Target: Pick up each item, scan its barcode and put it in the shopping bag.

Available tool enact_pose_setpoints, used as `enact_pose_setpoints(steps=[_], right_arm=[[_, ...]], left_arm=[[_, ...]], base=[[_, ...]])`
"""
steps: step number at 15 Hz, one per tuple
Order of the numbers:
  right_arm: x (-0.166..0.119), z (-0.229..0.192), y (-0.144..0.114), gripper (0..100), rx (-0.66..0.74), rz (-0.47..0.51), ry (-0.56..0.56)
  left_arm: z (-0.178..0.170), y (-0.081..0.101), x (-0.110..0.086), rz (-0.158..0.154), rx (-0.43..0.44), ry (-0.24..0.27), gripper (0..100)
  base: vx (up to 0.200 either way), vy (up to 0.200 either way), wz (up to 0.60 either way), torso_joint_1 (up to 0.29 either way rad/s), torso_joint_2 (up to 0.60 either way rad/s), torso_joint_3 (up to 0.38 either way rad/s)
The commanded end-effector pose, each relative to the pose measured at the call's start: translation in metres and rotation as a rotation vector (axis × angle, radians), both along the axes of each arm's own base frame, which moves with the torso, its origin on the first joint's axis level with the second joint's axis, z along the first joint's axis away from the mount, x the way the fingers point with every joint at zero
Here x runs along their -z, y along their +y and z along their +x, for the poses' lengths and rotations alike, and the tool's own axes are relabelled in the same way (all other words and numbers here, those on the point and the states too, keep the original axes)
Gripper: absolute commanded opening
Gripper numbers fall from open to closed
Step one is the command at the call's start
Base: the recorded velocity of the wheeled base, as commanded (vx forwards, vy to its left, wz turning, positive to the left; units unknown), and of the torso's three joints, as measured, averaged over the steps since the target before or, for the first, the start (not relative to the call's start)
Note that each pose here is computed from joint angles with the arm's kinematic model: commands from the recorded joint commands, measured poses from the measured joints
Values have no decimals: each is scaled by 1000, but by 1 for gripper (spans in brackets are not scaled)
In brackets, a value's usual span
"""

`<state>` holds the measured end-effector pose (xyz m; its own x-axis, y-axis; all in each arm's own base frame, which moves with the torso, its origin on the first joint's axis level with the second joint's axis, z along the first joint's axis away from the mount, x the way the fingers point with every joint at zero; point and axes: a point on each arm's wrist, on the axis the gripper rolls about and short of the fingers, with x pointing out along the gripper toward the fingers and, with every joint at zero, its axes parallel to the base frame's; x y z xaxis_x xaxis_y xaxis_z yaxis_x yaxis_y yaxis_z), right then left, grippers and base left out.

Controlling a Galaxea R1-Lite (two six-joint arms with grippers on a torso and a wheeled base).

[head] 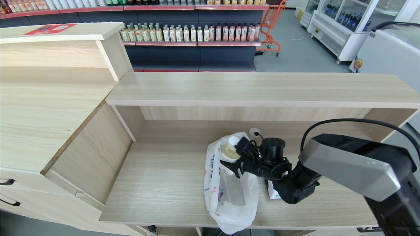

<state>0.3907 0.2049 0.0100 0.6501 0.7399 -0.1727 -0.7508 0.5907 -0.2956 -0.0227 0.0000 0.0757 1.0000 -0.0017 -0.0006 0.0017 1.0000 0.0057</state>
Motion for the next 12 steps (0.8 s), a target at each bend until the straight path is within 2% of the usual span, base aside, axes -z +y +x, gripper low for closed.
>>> enact_pose_setpoints(steps=[1, 4, 5, 7, 8, 11, 12], right_arm=[[26, 7, 6, 0, -4, -21, 17], [35, 14, 9, 0, 15, -30, 3], [36, 14, 9, 100, 14, -36, 2], [34, 12, 6, 100, 18, -41, 2], [23, 9, 3, 100, 22, -30, 2], [-30, -12, -8, 100, 48, 89, 71], [-54, -24, -16, 100, 70, 158, 140]], left_arm=[[0, 0, 0, 0, 0, -1, 100], [0, 0, 0, -1, 0, -1, 100], [0, 0, 0, 0, 0, -1, 100], [0, 0, 0, 0, 0, -1, 100], [0, 0, 0, 0, 0, -1, 100], [0, 0, 0, 0, 0, -1, 100], [0, 0, 0, -1, 0, -1, 100]], base=[[0, 0, 0, 0, 0, 0], [0, 0, 0, 0, 0, 0], [0, 0, 0, 0, 0, 0], [0, 0, 0, 0, 0, 0], [0, 0, 0, 0, 0, 0], [0, 0, 0, 0, 0, 0], [0, 0, 0, 0, 0, 0]])
